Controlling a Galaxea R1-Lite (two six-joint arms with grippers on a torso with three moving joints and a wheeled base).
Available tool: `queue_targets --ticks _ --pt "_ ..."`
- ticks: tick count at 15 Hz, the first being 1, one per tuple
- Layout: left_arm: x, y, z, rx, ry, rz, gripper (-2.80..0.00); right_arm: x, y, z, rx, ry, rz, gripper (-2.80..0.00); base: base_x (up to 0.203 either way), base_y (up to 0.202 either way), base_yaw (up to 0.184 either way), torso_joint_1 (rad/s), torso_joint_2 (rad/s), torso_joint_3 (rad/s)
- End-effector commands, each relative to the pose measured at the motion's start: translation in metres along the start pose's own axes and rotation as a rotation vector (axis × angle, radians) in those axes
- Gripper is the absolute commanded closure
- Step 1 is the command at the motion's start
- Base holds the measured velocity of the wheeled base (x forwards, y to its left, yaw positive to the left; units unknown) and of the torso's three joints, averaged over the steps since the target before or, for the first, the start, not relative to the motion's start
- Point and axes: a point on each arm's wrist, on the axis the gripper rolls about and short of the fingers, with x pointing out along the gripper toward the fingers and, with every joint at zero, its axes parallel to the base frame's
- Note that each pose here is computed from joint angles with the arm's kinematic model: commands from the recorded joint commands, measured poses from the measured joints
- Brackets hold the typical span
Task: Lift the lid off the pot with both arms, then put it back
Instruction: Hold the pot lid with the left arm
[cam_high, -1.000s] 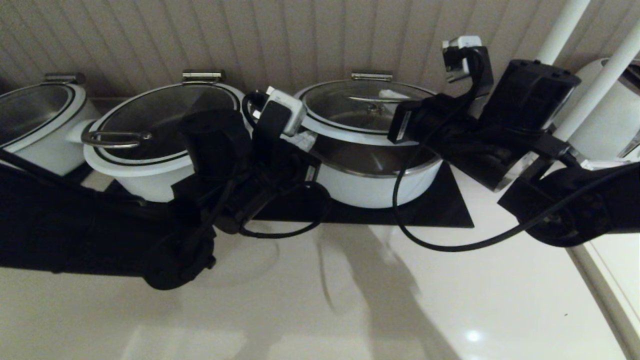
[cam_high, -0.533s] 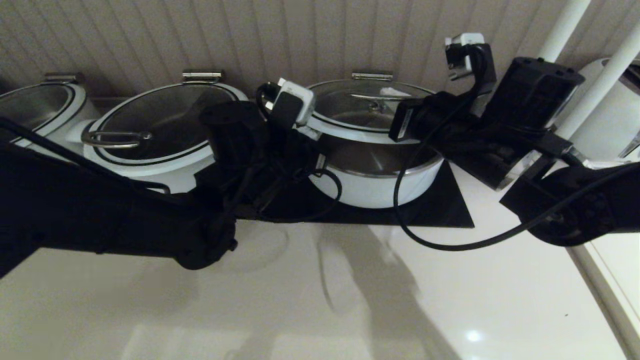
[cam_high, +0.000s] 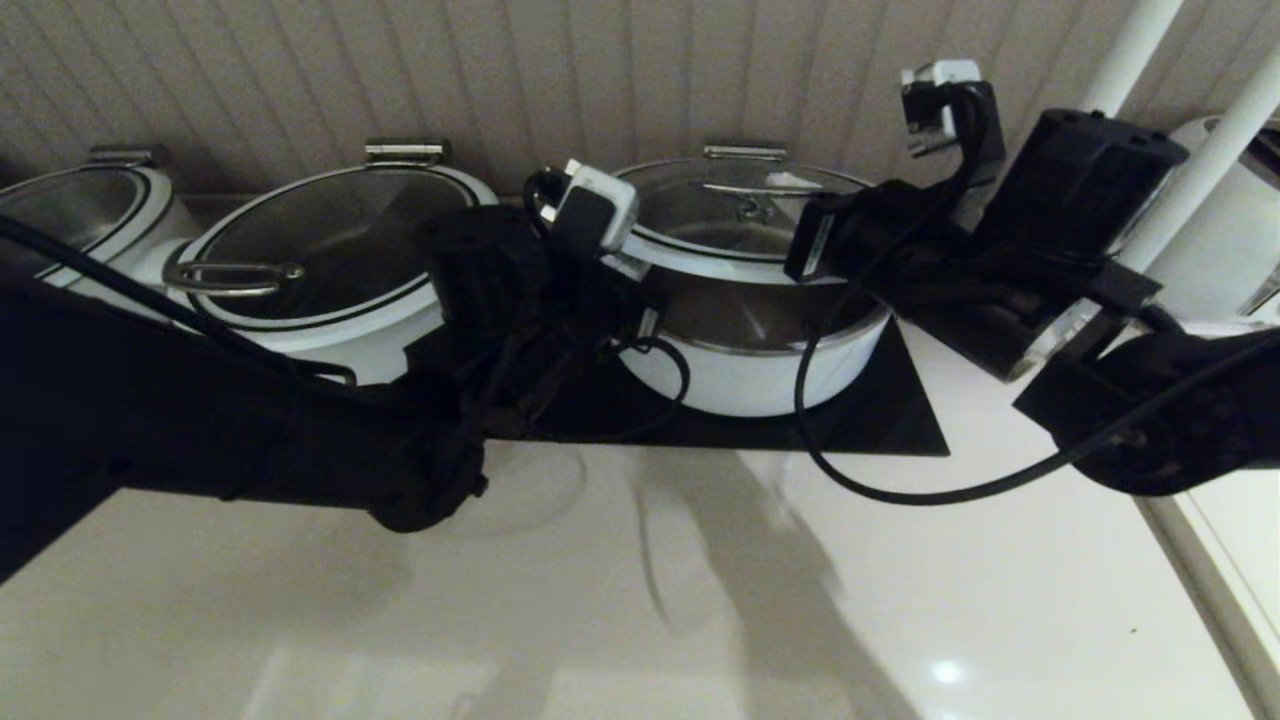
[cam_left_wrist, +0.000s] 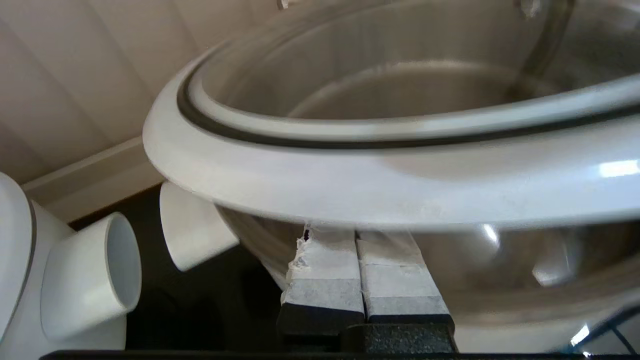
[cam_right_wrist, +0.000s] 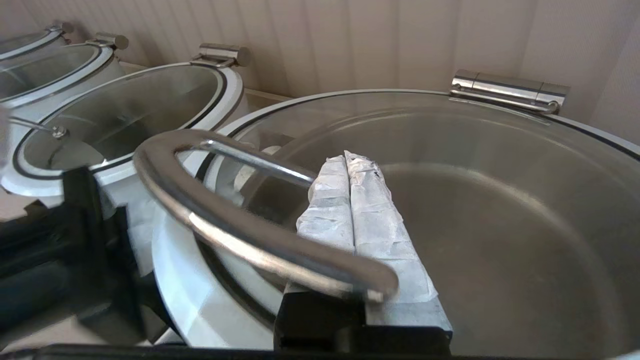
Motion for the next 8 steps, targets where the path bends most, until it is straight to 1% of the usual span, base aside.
queue_targets --ticks 1,8 --pt "0.003 0.0 0.003 -0.001 -0.016 0.007 0.0 -0.006 0.0 0.007 -0.001 -0.015 0.002 0.0 0.0 0.0 0.0 0.0 0.0 0.0" --pt "0.007 0.0 0.004 -0.003 -0.027 0.009 0.0 -0.047 0.001 0.02 0.0 0.025 0.003 0.0 0.0 0.0 0.0 0.0 0.0 0.0"
